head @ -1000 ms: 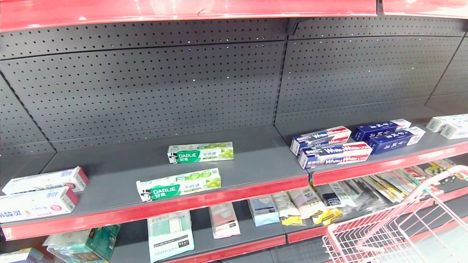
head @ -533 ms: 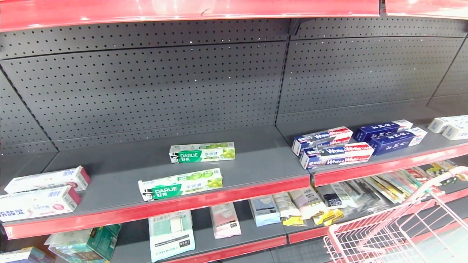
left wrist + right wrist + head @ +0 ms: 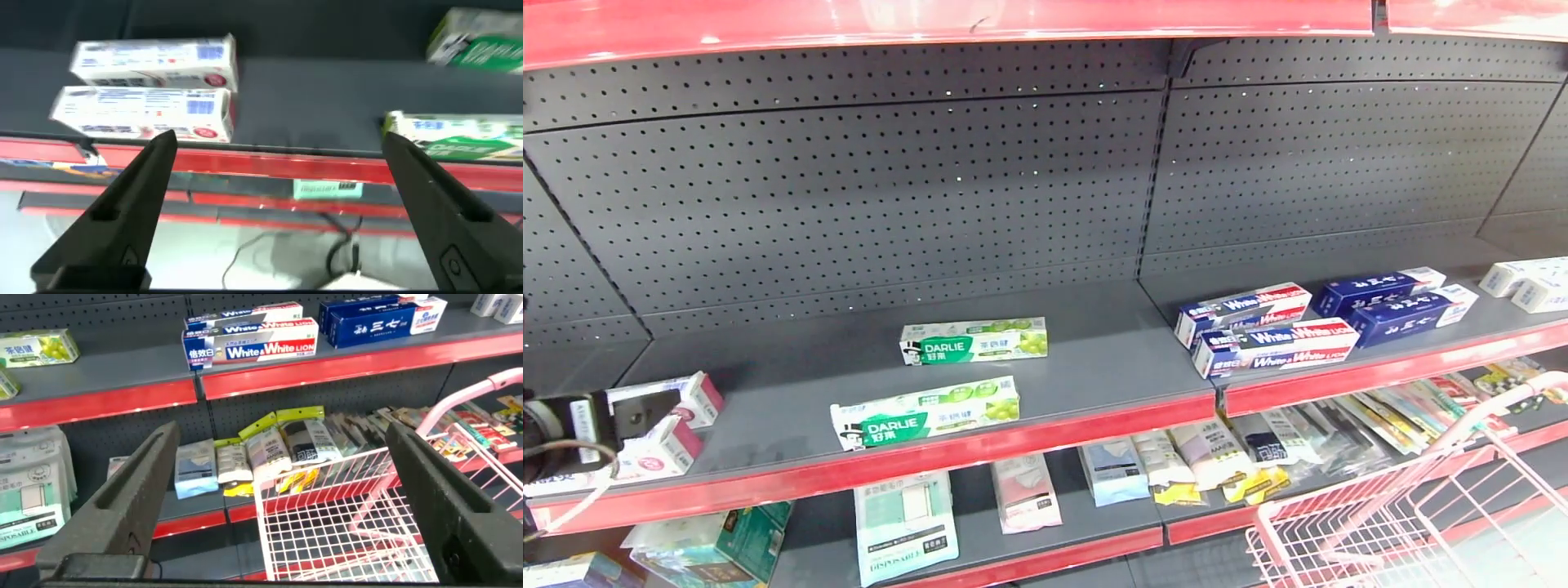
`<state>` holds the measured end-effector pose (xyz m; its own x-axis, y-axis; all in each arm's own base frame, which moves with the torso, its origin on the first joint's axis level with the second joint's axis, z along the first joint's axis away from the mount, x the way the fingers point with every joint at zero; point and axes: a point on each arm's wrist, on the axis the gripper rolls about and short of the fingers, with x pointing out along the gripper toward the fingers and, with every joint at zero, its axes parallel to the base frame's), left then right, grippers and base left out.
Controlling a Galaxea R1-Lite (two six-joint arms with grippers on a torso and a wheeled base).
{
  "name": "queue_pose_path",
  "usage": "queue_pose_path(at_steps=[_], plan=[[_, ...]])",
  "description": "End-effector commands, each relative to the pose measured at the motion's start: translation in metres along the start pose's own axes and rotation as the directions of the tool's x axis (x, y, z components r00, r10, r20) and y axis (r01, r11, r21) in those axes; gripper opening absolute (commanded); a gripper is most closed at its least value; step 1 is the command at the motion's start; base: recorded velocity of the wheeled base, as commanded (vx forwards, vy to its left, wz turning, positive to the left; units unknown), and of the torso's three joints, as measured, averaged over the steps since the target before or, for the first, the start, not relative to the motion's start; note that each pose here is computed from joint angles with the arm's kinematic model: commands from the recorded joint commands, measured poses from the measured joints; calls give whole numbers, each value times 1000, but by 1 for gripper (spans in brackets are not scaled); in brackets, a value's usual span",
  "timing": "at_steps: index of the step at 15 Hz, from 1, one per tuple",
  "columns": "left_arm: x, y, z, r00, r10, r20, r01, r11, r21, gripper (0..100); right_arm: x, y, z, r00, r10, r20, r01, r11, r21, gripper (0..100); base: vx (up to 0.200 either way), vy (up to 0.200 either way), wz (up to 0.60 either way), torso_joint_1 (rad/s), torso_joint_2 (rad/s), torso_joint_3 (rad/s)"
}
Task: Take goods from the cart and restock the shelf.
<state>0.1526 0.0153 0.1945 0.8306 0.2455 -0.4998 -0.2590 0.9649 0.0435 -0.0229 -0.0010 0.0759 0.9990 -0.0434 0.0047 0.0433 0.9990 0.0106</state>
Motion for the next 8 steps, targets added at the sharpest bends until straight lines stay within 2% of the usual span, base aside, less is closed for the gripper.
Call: queue_pose_path(at_steps=[1,3,4,8], plan=[[42,-18,-7,987,-31,-157,41,997,63,100,0,0,0,1000,0,0,0,1000,0,100,0,0,0,0,0,0],[45,-25,-11,982,-49,-182,66,994,89,100,0,0,0,1000,2,0,-2,1000,0,100,0,0,0,0,0,0],[52,-28,-17,976,-44,-214,68,992,104,100,0,0,0,1000,0,0,0,1000,0,100,0,0,0,0,0,0],[66,-31,-25,963,-36,-265,68,991,113,100,0,0,0,1000,0,0,0,1000,0,100,0,0,0,0,0,0]])
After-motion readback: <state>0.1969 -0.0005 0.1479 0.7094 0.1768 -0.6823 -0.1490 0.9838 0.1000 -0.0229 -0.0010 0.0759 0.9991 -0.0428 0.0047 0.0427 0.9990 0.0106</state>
